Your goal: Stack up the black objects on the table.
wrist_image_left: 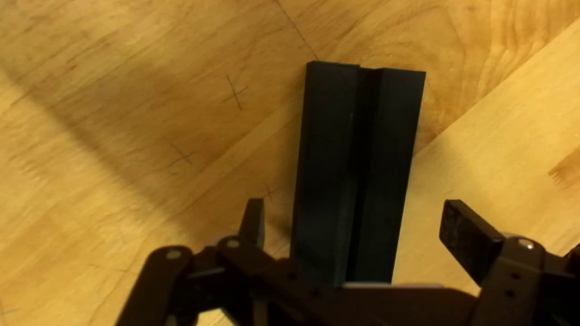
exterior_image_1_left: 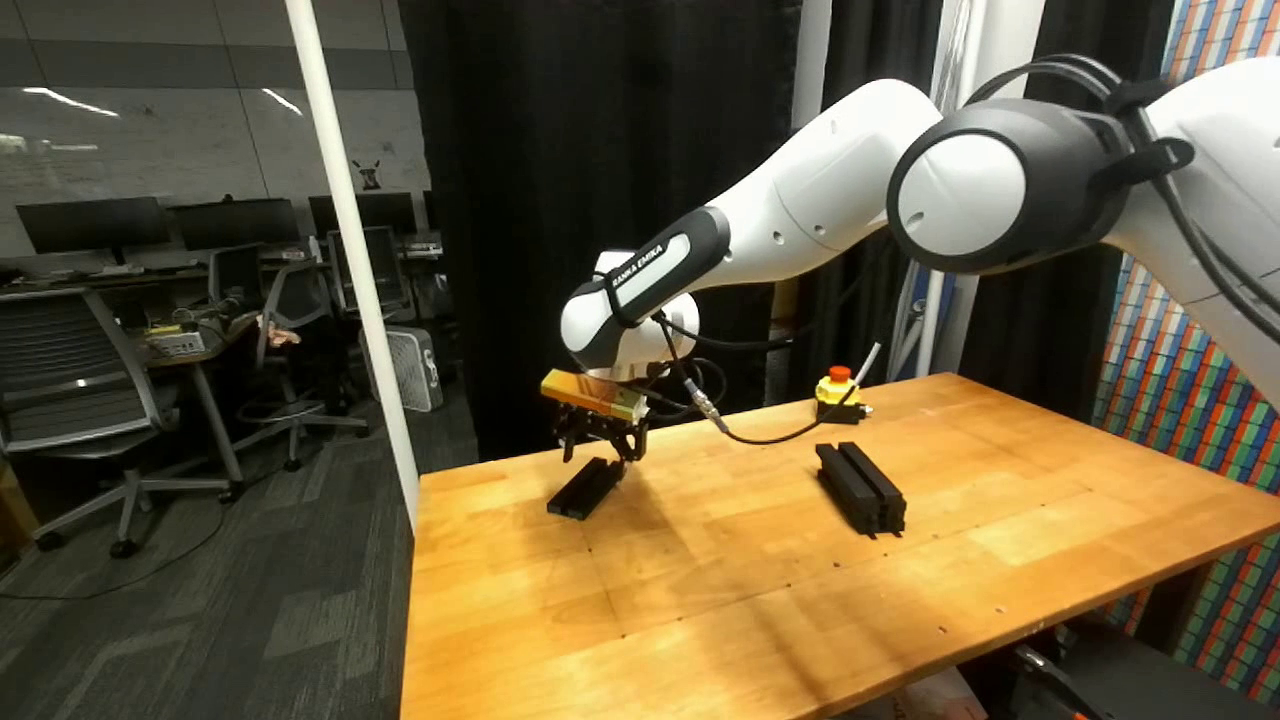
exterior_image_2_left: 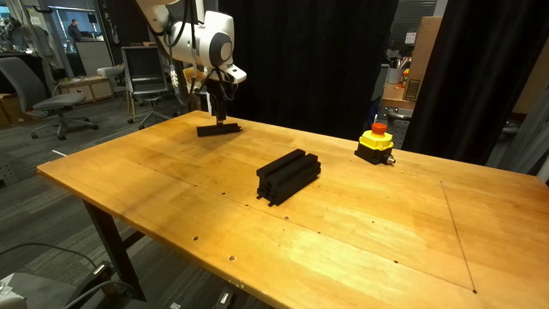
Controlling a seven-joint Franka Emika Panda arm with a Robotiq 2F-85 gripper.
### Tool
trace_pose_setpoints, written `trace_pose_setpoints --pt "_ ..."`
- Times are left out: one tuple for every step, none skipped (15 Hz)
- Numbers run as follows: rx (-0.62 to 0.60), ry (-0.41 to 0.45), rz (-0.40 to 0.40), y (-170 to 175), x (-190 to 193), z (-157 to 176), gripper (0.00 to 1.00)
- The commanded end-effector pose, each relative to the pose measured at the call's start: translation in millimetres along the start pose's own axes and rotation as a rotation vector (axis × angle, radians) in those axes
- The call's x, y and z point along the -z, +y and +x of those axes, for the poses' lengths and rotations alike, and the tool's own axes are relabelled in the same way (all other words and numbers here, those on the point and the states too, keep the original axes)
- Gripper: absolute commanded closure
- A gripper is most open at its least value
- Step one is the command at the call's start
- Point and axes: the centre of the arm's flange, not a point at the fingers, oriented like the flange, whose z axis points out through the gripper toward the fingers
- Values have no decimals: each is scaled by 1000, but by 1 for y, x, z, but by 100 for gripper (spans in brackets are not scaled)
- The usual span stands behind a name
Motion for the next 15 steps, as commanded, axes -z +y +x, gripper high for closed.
trace_pose_setpoints --pt "-10 -13 -12 -27 -14 15 0" --pt "-12 -15 -24 -28 -19 17 0" --pt "-12 -21 -35 -29 -23 19 0" --pt "-12 -23 -44 -30 -27 21 0" --pt "-12 -27 -51 -31 -31 23 0" --pt "-12 -30 -59 -32 -34 24 0" --pt "-13 -33 -65 -33 -36 25 0" --pt "-15 -29 -71 -33 -39 26 0" --pt "-12 -30 -81 -34 -39 27 0" --pt "-1 -28 -96 -33 -39 27 0" --pt "21 -25 -111 -32 -40 28 25" --pt "43 -22 -127 -29 -38 27 27" --pt "54 -20 -144 -27 -38 27 34" --pt "66 -17 -158 -26 -37 28 42" --pt "74 -17 -170 -23 -34 28 51"
